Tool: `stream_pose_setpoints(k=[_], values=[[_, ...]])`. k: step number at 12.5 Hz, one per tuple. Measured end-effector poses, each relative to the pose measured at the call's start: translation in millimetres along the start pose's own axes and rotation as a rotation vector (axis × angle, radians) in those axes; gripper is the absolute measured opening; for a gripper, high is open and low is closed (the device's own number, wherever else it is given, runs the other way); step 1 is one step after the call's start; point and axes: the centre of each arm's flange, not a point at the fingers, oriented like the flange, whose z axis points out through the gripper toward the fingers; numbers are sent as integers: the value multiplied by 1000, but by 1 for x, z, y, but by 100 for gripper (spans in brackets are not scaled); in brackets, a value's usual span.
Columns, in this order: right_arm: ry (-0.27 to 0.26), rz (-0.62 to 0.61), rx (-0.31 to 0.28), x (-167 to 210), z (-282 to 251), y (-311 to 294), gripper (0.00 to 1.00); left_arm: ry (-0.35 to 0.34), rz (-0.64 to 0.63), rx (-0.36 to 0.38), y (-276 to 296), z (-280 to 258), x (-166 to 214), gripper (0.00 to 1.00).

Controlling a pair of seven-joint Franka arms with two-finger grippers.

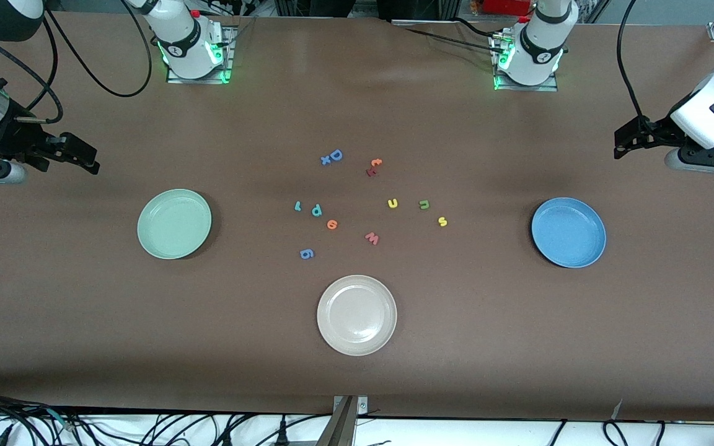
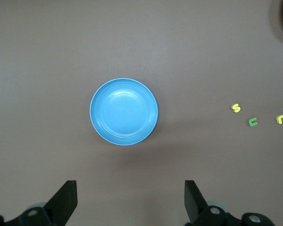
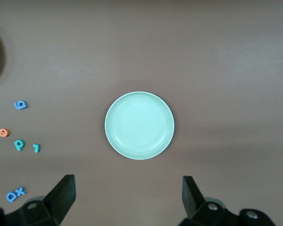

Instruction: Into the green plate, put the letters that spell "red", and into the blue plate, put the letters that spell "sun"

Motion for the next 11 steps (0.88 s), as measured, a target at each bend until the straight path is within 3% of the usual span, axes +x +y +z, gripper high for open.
stream_pose_setpoints(k=[11], values=[[0, 0, 0, 0, 0, 0, 100, 1, 7, -3, 2, 3, 4, 100]])
